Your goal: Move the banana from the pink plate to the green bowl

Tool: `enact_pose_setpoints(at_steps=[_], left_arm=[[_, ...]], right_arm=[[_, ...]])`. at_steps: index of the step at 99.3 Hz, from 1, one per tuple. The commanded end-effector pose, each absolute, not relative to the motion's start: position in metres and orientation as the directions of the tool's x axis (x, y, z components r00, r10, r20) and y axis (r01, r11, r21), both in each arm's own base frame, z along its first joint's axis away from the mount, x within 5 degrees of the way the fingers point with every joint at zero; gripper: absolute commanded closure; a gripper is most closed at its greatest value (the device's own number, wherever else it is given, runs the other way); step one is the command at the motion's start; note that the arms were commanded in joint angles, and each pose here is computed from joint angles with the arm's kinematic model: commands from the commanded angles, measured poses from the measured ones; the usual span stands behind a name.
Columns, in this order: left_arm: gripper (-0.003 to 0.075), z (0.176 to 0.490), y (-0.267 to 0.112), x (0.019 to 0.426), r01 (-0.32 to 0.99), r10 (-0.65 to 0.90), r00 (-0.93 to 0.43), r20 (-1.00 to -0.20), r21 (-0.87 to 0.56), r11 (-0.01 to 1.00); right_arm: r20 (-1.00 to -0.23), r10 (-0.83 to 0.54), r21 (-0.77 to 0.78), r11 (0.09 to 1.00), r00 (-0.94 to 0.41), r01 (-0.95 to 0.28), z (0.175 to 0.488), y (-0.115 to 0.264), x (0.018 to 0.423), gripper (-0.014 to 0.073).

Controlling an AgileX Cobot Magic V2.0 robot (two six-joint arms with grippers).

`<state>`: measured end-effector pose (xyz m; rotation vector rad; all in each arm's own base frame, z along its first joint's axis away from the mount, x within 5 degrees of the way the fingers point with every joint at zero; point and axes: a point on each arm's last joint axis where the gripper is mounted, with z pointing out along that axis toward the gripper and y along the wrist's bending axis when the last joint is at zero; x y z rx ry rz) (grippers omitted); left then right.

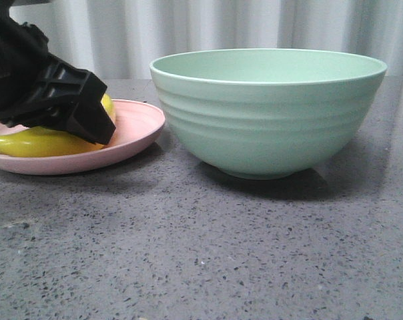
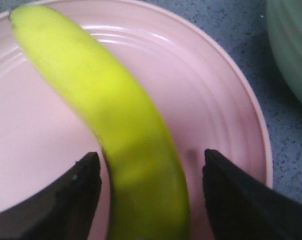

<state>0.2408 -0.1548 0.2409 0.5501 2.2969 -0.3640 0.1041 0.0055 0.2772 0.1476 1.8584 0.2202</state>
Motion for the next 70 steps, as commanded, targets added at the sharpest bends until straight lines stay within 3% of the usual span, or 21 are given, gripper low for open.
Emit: enact_pose_setpoints(at_steps=[1,31,45,70], left_arm=[[0.0374,0.260,-0.159,0.244,0.492,0.232,-0.580,-0.781,-0.109,0.864],[0.0574,0.260,-0.159,0.244,0.495,0.238,-0.581,-0.778,-0.105,0.863],[0.0584,0.271,-0.160,0.241,0.507,0.234,-0.557,-0.797,-0.103,0.856],[0.0583,0.323,-0.165,0.219,0.573,0.192,-0.439,-0.878,-0.109,0.813]], right_arm=[[-0.956,0.218,0.221,0.975,-0.198,0.009,0.294,0.002,0.108,0.0648],[-0.947,0.213,0.221,0.975,-0.240,-0.007,0.291,0.004,0.107,0.0648],[-0.947,0.123,0.151,0.986,-0.297,-0.073,0.304,0.009,0.109,0.0648],[-0.916,-0.005,0.120,0.950,-0.401,-0.287,0.340,0.035,0.134,0.0646]])
